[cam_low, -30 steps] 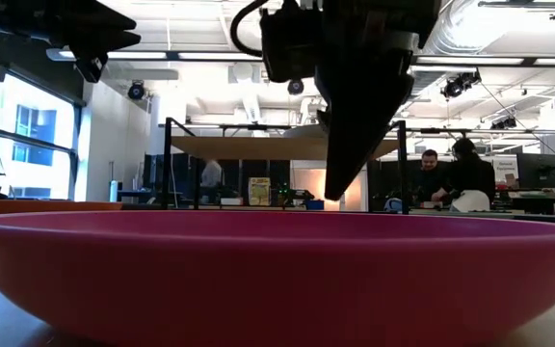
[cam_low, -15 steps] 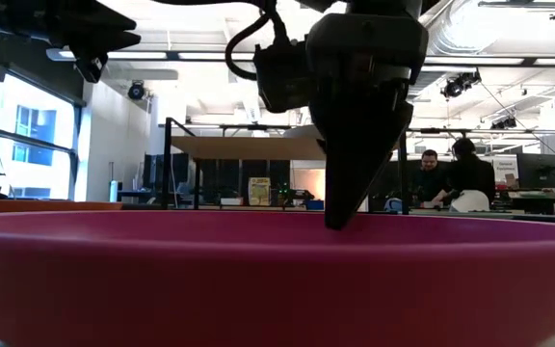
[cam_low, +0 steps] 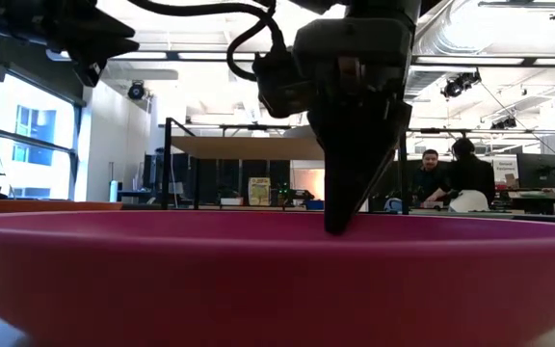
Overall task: Place and stack plates onto a shelf
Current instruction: Stack the pink plate on top of the brown plate on the shelf
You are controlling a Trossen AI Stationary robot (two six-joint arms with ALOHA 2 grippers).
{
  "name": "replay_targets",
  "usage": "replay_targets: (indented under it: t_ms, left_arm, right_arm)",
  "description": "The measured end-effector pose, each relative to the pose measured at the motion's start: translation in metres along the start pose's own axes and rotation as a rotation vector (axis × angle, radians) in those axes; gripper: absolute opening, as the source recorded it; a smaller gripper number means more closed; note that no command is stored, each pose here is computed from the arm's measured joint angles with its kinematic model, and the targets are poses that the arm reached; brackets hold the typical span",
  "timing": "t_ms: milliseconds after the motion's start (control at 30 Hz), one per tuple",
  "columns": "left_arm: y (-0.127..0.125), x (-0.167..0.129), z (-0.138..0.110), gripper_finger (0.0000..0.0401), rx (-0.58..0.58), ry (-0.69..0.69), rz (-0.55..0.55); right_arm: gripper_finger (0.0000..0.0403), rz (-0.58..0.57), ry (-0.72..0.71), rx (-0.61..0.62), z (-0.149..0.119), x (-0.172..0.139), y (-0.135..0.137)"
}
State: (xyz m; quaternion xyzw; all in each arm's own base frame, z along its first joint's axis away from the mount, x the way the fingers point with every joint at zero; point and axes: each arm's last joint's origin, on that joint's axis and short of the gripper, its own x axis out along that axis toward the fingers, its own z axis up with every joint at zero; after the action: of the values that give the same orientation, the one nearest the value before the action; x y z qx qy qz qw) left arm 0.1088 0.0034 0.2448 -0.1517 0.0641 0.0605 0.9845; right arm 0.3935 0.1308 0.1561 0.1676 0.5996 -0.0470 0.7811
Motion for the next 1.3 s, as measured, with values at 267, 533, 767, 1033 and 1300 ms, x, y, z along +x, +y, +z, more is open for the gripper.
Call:
replay_targets:
  t_ms: [267,533,767,1033,1300]
  left_arm:
    - [0.000,0.000,-0.001,0.0090,0.001,0.013,0.004]
    - [0.000,0.000,-0.001,0.0090,0.001,0.013,0.003]
    - [0.000,0.000,-0.002,0.0090,0.001,0.016,0.003]
    - [0.000,0.000,-0.002,0.0090,-0.023,0.017,0.002]
    - [0.000,0.000,-0.002,0.0090,-0.024,0.018,0.003]
  right_arm:
    - [0.0001,0.018,0.040,0.089,0.002,0.000,-0.006]
    - [0.0000,0.079,0.082,0.100,0.005,-0.003,-0.010]
    - [0.0000,0.094,0.051,0.110,0.011,-0.019,-0.016]
    - [0.0000,0.092,0.030,0.114,0.016,-0.028,-0.024]
    - [0.0000,0.096,0.009,0.100,0.020,-0.043,-0.031]
